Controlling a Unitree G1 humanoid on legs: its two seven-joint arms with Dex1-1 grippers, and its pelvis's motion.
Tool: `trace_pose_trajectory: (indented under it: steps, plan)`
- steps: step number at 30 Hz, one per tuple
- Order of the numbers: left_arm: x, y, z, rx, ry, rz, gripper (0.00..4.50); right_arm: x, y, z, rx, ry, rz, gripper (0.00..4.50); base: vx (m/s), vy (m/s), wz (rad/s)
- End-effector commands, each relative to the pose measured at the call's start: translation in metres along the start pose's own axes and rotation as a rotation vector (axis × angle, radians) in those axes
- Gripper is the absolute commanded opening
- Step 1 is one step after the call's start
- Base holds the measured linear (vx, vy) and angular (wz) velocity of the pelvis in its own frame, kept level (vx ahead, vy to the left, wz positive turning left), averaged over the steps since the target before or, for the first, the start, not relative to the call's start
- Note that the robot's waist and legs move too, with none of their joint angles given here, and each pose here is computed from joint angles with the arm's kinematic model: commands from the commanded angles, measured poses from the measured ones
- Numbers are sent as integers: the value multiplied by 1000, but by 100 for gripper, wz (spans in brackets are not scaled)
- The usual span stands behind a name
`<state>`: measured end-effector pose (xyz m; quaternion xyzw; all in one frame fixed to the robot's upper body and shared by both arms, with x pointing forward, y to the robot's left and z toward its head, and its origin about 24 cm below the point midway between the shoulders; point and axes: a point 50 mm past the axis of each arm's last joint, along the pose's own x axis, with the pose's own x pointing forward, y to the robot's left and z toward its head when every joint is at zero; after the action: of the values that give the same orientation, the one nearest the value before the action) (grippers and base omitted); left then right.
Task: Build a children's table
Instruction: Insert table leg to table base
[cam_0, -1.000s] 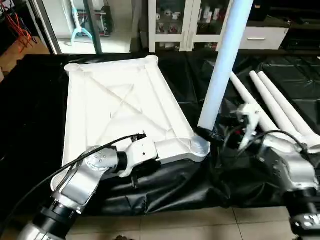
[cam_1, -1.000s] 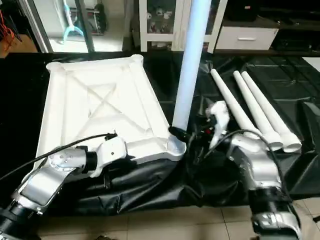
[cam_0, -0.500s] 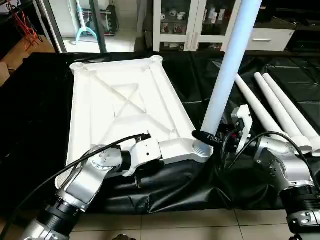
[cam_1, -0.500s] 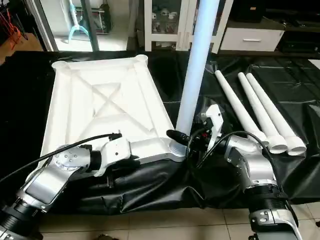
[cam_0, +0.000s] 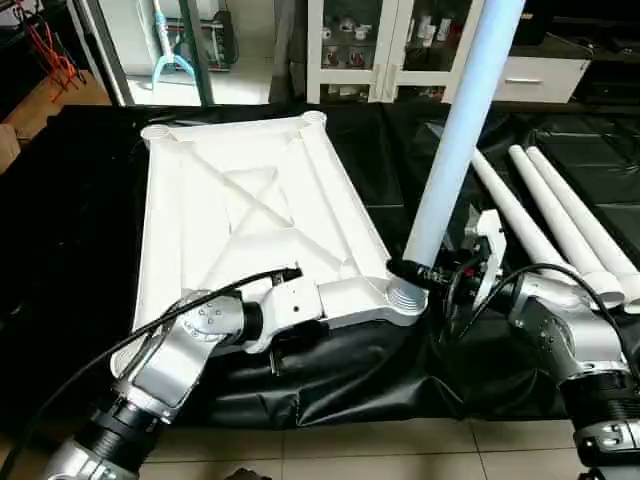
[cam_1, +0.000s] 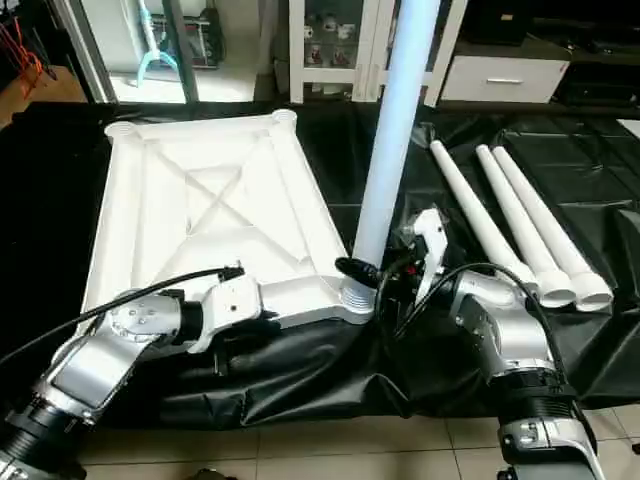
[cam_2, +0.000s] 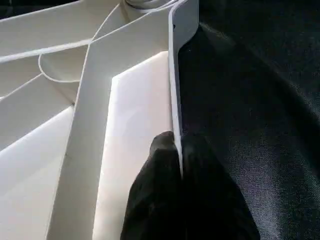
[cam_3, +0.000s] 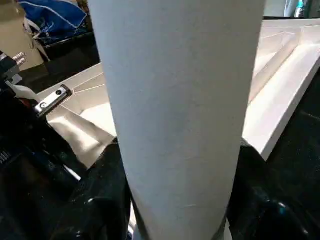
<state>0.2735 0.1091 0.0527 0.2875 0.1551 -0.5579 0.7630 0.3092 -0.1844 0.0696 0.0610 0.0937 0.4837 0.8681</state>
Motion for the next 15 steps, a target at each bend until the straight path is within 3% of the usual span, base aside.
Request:
trace_pose_trajectory:
  steps: [1,7,15]
  plan:
    - [9,-11,-13,-22,52,-31,0,3,-2,8,17,-43,-1,197,0,0,0]
    - [9,-11,-15,-11,58,-30,0,3,-4,8,45,-69,-30,197,0,0,0]
    - [9,-12,-17,-9,61,-32,0,3,-26,12,266,-224,-291,197,0,0,0]
